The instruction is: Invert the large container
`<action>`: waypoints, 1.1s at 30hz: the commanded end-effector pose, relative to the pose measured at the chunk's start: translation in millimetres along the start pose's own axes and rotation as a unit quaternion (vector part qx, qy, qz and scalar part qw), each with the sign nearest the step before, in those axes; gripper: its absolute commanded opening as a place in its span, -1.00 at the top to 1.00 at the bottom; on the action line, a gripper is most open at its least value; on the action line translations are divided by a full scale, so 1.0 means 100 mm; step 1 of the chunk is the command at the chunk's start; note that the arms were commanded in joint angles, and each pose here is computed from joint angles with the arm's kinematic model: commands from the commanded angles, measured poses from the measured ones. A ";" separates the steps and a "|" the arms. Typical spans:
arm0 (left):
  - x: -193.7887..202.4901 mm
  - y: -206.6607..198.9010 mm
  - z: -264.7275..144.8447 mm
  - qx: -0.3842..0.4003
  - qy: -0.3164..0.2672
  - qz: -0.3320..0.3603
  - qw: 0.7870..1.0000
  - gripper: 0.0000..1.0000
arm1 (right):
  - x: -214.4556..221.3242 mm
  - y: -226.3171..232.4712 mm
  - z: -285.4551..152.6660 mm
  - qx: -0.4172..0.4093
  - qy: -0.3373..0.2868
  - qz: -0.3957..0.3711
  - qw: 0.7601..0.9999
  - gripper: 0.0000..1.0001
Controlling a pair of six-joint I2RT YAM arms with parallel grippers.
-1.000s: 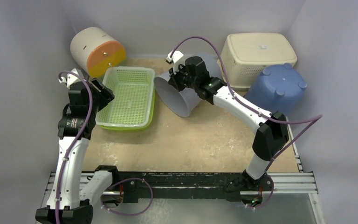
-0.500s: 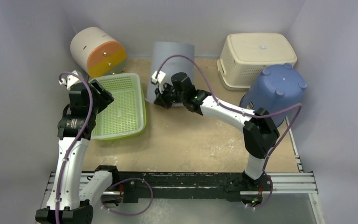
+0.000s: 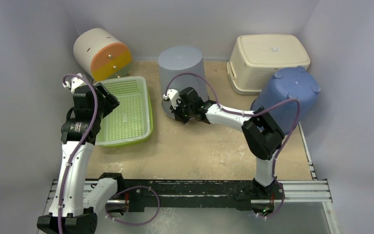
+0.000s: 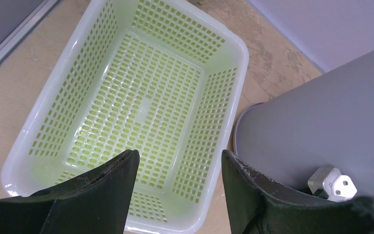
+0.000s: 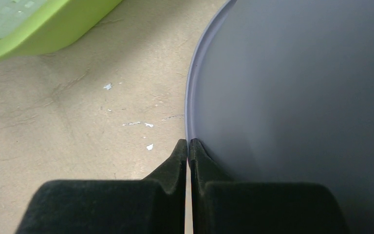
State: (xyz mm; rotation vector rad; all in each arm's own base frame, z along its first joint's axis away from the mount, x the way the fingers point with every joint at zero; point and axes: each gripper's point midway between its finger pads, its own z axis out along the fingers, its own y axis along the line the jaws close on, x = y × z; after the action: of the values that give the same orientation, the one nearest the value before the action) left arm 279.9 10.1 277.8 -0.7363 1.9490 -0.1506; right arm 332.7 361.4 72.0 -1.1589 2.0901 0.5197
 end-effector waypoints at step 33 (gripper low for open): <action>-0.18 -0.14 -0.02 0.031 -0.031 -0.002 0.999 -0.25 | -0.28 -0.10 -0.73 0.065 0.006 0.082 0.995 -0.25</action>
State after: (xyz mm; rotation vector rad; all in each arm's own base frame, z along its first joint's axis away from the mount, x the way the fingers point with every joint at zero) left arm 292.0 4.5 282.3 -0.7145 1.9314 -0.1922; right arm 315.9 314.9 145.6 -0.9142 2.2245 0.4272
